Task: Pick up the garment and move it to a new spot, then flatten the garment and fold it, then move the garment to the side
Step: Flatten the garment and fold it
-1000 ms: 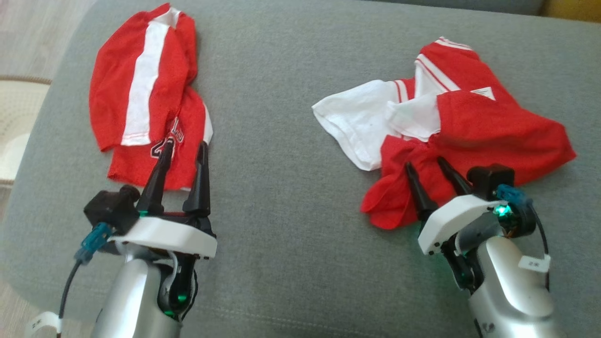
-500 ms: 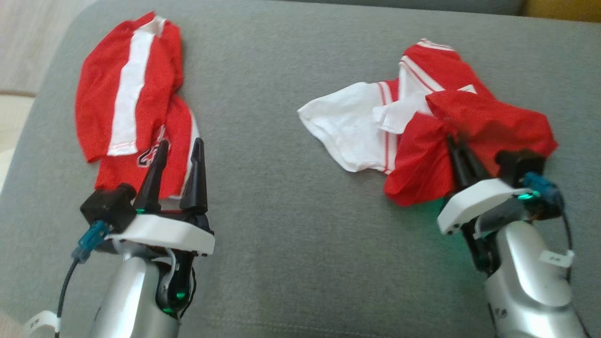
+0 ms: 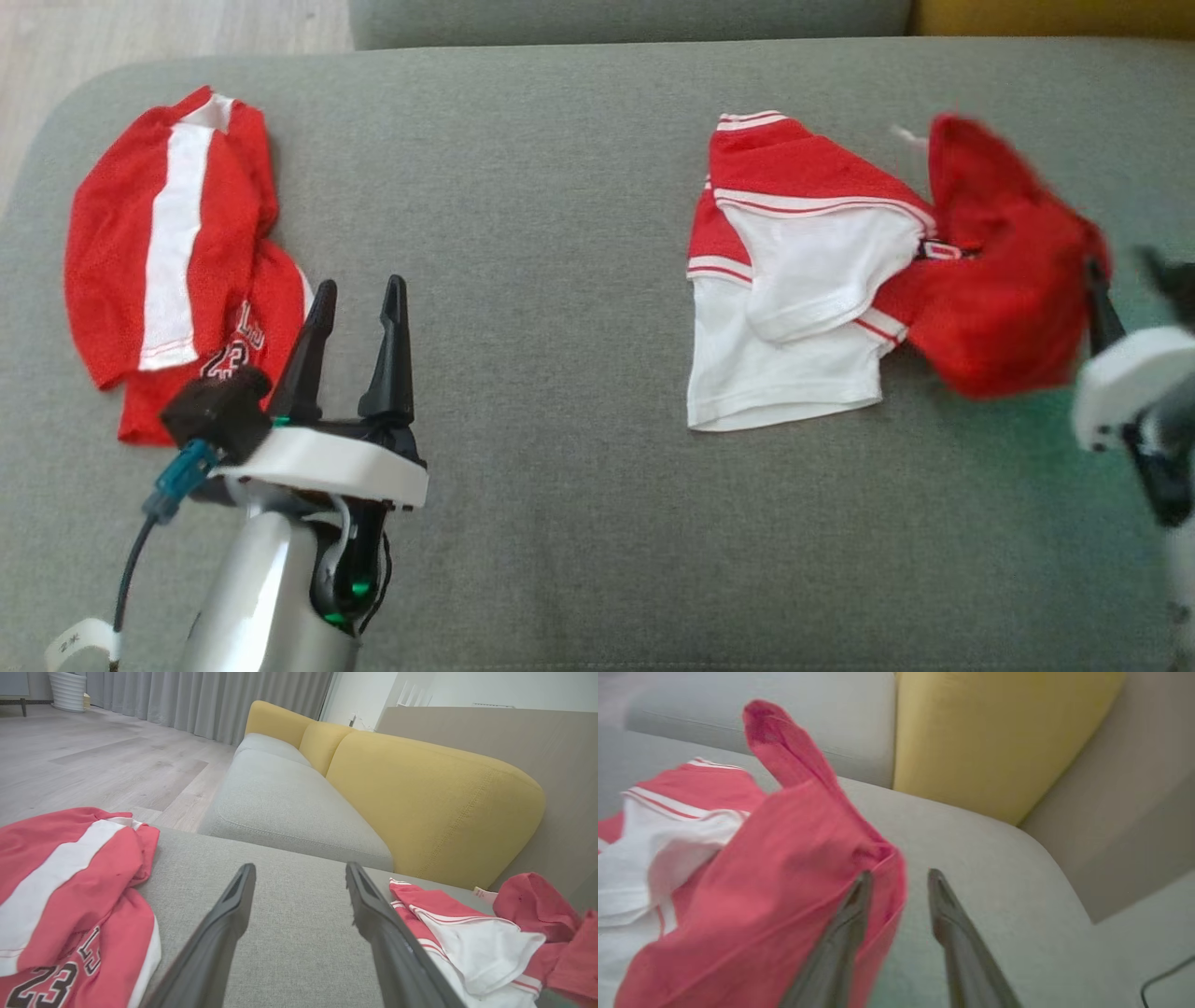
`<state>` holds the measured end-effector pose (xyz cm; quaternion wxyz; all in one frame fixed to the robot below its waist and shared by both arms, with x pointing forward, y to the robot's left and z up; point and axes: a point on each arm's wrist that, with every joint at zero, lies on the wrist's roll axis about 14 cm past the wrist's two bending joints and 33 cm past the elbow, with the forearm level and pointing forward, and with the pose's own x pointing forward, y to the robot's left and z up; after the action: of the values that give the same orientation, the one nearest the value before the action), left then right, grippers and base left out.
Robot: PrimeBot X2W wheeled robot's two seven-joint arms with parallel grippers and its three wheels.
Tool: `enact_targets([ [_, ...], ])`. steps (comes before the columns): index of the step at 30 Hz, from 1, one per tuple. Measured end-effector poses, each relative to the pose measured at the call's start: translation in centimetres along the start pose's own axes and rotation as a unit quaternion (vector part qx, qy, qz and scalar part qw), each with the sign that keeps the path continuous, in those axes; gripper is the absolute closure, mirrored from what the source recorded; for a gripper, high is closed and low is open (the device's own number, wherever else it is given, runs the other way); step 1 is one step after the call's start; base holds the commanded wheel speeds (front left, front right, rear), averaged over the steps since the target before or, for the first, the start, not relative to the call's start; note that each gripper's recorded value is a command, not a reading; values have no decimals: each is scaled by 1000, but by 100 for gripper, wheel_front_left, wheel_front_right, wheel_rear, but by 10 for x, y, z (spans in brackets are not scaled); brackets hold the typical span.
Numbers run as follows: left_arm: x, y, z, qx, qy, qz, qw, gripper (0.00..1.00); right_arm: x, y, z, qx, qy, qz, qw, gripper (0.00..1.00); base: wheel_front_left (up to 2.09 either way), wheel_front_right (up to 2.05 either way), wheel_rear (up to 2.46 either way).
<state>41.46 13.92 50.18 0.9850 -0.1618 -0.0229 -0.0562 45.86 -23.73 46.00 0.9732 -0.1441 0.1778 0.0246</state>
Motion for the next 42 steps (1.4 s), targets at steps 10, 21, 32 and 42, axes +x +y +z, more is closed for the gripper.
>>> enact_targets([
  [10,5,-11,-6,-3,7,-16,1000,0,-18,-10,29,65,-80,-52,993,0,0,0,0],
  [21,1,-23,-2,-5,2,-31,1000,0,-64,79,19,129,-148,55,979,0,0,0,0],
  [32,-13,-29,-10,-5,16,-39,999,0,-75,107,-1,149,-136,84,976,0,0,0,0],
  [42,-15,-10,-22,-9,34,-9,999,0,-19,127,6,181,-75,120,973,0,0,0,0],
])
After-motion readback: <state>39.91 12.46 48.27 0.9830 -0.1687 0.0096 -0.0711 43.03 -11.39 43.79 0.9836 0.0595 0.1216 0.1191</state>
